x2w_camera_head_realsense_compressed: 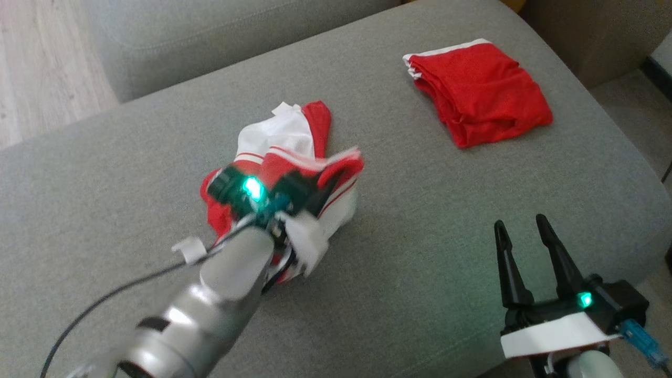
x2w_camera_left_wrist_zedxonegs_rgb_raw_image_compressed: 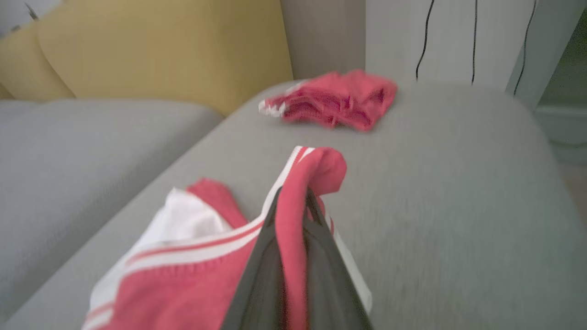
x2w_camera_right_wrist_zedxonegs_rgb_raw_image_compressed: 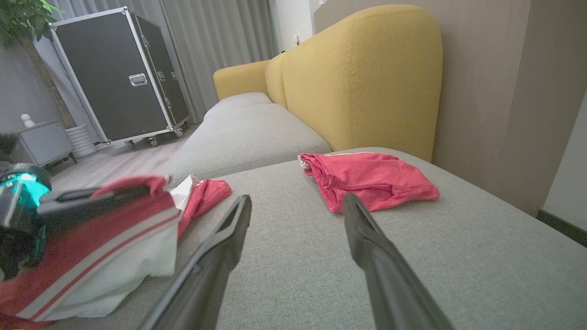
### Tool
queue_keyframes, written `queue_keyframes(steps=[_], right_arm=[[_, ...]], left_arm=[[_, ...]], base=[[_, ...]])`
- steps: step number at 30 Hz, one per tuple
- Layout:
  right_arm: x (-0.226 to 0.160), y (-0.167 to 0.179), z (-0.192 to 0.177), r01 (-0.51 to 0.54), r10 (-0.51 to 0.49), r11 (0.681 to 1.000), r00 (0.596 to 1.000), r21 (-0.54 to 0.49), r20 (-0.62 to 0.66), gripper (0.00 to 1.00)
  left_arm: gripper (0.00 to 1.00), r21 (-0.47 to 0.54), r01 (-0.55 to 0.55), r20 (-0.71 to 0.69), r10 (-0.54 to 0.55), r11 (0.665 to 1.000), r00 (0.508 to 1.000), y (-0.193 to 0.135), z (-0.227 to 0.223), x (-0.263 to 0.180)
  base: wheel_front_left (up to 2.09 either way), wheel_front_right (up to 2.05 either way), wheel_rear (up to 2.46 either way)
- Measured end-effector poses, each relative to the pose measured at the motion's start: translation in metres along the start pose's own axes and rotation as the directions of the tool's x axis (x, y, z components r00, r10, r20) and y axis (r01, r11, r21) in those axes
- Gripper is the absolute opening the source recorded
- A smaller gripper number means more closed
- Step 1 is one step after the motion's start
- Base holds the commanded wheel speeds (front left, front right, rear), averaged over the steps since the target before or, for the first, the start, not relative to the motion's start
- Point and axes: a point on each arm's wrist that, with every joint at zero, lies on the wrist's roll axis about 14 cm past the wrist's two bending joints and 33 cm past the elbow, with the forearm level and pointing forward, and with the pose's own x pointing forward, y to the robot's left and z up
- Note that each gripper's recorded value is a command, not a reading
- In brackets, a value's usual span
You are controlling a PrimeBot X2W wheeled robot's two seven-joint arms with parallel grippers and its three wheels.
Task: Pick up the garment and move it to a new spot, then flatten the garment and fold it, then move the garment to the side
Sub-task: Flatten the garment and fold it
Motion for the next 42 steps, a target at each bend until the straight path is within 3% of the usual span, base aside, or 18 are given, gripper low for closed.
queue_keyframes(steps=[5,10,13,15,17,19,21,26,27,29,30,33,36,38,39,42], right_arm=[[-0.006,-0.002,0.003,0.005,-0.006,1.000,1.000,0.006,0.014,1.00],[-0.012,0.006,0.003,-0.019,0.018,1.000,1.000,0.019,0.022,1.00],[-0.012,0.014,0.002,-0.049,0.049,0.999,0.999,0.023,0.021,1.00],[-0.008,0.021,0.003,-0.074,0.073,0.997,0.997,0.018,0.026,1.00],[-0.003,0.028,0.005,-0.100,0.099,0.995,0.995,0.014,0.030,1.00],[0.002,0.036,0.004,-0.130,0.130,0.991,0.991,0.007,0.026,1.00],[0.008,0.043,0.002,-0.155,0.155,0.988,0.988,0.007,0.020,1.00],[0.021,0.059,-0.005,-0.211,0.211,0.977,0.977,0.003,-0.005,1.00],[0.024,0.064,-0.007,-0.225,0.225,0.974,0.974,0.000,-0.012,1.00],[0.028,0.072,-0.011,-0.257,0.256,0.967,0.966,-0.004,-0.027,1.00],[0.029,0.076,-0.013,-0.270,0.270,0.963,0.962,-0.004,-0.033,1.00],[0.033,0.085,-0.017,-0.300,0.299,0.954,0.953,-0.001,-0.043,1.00],[0.035,0.093,-0.018,-0.326,0.325,0.945,0.945,-0.001,-0.044,1.00],[0.034,0.096,-0.016,-0.335,0.334,0.942,0.942,-0.001,-0.038,1.00],[0.033,0.097,-0.015,-0.338,0.337,0.941,0.941,-0.001,-0.035,1.00],[0.030,0.098,-0.013,-0.343,0.343,0.939,0.939,-0.001,-0.030,1.00]], left_arm=[[0.00,0.044,-0.025,0.238,0.013,0.999,0.971,0.021,0.101,0.007],[0.00,0.100,-0.148,0.564,0.066,0.984,0.823,0.061,0.262,-0.028],[0.00,-0.023,-0.181,0.666,0.150,0.983,0.731,0.087,0.303,-0.061],[0.00,-0.139,-0.200,0.672,0.241,0.970,0.700,0.111,0.297,-0.079],[0.00,-0.276,-0.219,0.641,0.349,0.936,0.683,0.136,0.267,-0.095],[0.00,-0.397,-0.273,0.563,0.468,0.876,0.681,0.159,0.213,-0.112],[0.00,-0.515,-0.348,0.441,0.591,0.783,0.676,0.173,0.142,-0.133],[0.00,-0.709,-0.521,0.067,0.781,0.475,0.621,0.151,-0.035,-0.198],[0.00,-0.736,-0.543,0.003,0.804,0.404,0.594,0.142,-0.061,-0.213],[0.00,-0.762,-0.570,-0.069,0.837,0.307,0.543,0.131,-0.090,-0.239],[0.00,-0.767,-0.579,-0.085,0.851,0.276,0.518,0.129,-0.096,-0.248],[0.00,-0.773,-0.591,-0.079,0.889,0.231,0.451,0.131,-0.097,-0.273],[0.00,-0.764,-0.607,-0.078,0.903,0.219,0.423,0.126,-0.099,-0.290],[0.53,-0.770,-0.606,-0.109,0.896,0.198,0.431,0.109,-0.108,-0.294],[1.00,-0.772,-0.608,-0.130,0.889,0.187,0.438,0.098,-0.115,-0.295],[1.00,-0.752,-0.637,-0.179,0.878,0.170,0.445,0.074,-0.130,-0.304]], base=[[0.00,0.00,0.00],[0.00,0.00,0.00],[0.00,0.00,0.00],[0.00,0.00,0.00],[0.00,0.00,0.00],[0.00,0.00,0.00],[0.00,0.00,0.00],[0.00,0.00,0.00],[0.00,0.00,0.00],[0.00,0.00,0.00],[0.00,0.00,0.00],[0.00,0.00,0.00],[0.00,0.00,0.00],[0.00,0.00,0.00],[0.00,0.00,0.00],[0.00,0.00,0.00]])
